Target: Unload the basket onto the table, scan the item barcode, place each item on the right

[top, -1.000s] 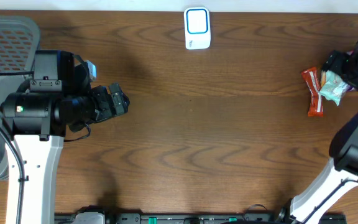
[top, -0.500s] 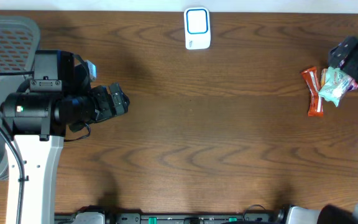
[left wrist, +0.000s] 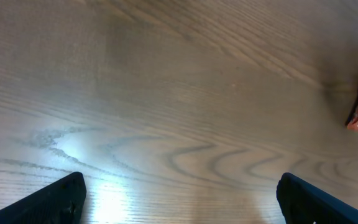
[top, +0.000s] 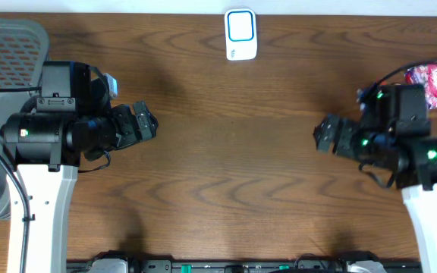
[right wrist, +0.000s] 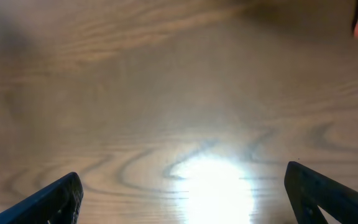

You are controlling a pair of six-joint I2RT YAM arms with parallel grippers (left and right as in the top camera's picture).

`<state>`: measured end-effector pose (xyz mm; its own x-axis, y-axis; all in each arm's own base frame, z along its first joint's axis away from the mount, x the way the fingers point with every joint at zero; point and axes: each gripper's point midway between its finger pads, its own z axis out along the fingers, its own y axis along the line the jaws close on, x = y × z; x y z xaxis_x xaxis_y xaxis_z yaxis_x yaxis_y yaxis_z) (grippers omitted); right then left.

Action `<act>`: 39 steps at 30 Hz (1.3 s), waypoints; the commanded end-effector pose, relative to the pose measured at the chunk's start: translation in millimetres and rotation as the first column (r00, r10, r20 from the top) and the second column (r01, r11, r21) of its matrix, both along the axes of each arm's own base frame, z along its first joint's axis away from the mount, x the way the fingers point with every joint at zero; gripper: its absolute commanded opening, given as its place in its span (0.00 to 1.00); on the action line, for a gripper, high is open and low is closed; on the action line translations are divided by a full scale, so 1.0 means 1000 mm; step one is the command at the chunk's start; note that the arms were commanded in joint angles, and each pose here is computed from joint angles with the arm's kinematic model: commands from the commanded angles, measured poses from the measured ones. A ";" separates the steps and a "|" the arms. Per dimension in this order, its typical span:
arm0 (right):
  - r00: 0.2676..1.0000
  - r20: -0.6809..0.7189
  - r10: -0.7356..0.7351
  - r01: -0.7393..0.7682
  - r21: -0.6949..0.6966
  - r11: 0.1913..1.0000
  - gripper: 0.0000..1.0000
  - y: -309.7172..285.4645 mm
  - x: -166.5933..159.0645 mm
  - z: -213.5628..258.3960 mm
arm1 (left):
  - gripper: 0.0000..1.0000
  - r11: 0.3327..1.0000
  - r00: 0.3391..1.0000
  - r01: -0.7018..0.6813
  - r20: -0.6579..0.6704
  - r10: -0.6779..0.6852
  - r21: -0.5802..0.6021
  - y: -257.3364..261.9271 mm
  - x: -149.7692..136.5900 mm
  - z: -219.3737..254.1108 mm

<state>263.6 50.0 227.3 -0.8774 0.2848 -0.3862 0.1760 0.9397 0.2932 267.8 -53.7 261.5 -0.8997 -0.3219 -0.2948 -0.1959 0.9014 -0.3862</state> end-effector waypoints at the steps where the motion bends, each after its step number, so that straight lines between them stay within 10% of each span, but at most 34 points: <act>1: 0.999 0.027 -0.017 0.018 -0.005 1.000 0.99 0.004 -0.018 0.000 | 0.98 1.000 1.000 -0.004 0.009 0.004 0.003 0.002 0.001 0.003; 31: 0.995 -0.030 0.090 -0.092 -0.063 0.994 0.99 0.005 -0.043 -0.012 | 0.98 1.000 1.000 -0.004 0.009 0.004 0.003 0.002 0.001 0.003; 39: 0.967 0.160 0.201 -0.183 -0.119 0.976 0.99 0.007 -0.030 -0.014 | 0.98 1.000 1.000 -0.004 0.009 0.004 0.003 0.002 0.001 0.003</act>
